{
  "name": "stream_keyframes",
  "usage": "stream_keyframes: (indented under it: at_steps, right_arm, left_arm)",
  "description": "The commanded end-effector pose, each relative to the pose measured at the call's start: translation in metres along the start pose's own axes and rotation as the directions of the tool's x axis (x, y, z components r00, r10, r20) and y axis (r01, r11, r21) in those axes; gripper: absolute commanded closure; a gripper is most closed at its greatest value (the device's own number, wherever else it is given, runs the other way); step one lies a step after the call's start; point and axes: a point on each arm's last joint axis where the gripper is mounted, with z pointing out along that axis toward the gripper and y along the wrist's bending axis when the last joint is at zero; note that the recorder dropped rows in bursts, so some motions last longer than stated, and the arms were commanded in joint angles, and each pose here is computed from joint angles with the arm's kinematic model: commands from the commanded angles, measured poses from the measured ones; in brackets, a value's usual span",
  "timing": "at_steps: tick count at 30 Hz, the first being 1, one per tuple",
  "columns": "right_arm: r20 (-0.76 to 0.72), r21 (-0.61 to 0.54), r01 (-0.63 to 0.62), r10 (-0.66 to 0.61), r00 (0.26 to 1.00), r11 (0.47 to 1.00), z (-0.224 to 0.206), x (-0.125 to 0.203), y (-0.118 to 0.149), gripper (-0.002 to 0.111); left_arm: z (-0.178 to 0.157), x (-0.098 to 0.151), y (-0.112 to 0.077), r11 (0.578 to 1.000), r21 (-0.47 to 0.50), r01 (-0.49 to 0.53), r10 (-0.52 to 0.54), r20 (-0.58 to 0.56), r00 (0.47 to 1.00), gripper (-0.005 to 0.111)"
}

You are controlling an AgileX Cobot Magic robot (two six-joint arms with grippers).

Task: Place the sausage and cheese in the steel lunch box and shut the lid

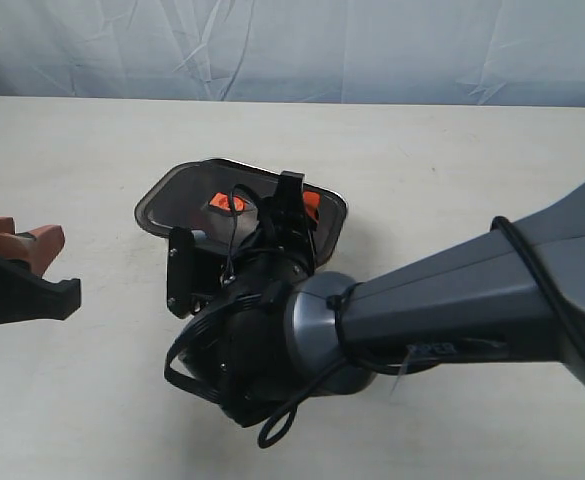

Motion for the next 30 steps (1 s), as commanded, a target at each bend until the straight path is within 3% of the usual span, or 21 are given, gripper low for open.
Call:
stream_keyframes:
  at_steps: [1,16,24,30]
  right_arm:
    - [-0.019,-0.014,-0.011,0.011,1.0,1.0,0.0,0.003,0.002,0.044]
    - [-0.001,-0.091,-0.055,0.055,0.998,0.994,-0.001,0.001,0.009,0.044]
    - [-0.029,-0.079,-0.067,0.065,0.997,0.995,0.0,0.003,0.008,0.016]
    - [-0.067,-0.109,-0.076,0.069,0.995,0.991,-0.003,0.006,0.012,0.015]
  left_arm:
    - [-0.001,0.002,0.0,1.0,0.009,0.001,-0.001,-0.002,1.0,0.066]
    - [-0.001,0.002,0.0,1.0,0.009,0.001,-0.001,-0.002,1.0,0.066]
    - [-0.001,0.002,0.0,1.0,0.009,0.001,-0.001,-0.002,1.0,0.066]
    - [-0.001,0.002,0.0,1.0,0.009,0.001,-0.001,-0.002,1.0,0.066]
